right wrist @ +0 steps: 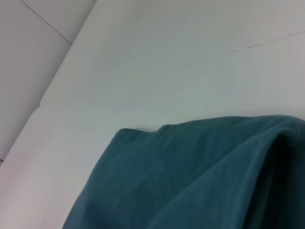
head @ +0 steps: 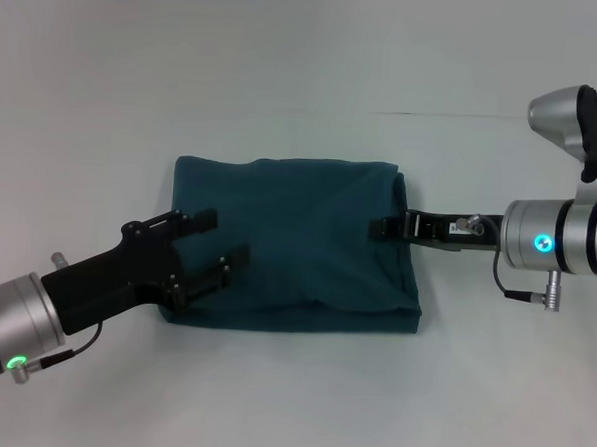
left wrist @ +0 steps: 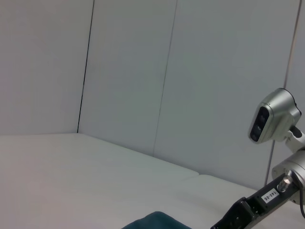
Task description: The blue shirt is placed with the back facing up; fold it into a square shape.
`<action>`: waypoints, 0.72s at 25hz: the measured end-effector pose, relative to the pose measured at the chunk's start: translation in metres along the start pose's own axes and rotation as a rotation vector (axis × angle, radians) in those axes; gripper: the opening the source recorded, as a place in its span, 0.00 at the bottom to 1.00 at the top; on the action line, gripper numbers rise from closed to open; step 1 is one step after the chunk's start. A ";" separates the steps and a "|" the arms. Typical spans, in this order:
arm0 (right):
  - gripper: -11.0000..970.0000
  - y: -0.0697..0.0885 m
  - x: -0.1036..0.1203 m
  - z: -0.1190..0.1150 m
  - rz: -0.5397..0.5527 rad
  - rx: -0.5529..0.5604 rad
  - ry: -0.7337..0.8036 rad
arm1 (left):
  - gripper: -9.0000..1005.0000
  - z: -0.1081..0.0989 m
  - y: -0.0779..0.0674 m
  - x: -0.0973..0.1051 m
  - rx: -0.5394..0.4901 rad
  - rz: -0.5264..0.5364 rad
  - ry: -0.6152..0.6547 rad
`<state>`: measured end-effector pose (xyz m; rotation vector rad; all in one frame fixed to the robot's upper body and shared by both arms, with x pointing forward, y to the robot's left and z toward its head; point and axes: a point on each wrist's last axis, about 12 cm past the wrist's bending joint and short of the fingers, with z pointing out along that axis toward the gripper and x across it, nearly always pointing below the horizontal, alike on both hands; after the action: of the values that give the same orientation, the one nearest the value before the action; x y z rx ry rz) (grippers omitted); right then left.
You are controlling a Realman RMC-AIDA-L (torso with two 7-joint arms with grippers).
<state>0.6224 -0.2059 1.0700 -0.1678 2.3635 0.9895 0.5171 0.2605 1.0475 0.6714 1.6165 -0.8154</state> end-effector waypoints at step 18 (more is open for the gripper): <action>0.03 -0.009 0.007 -0.013 0.010 -0.015 -0.012 | 0.65 0.002 0.000 0.002 0.000 -0.007 0.007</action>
<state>0.6138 -0.2204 1.0679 -0.1559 2.3486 1.0104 0.5177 0.2592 1.0459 0.6700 1.6261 -0.8187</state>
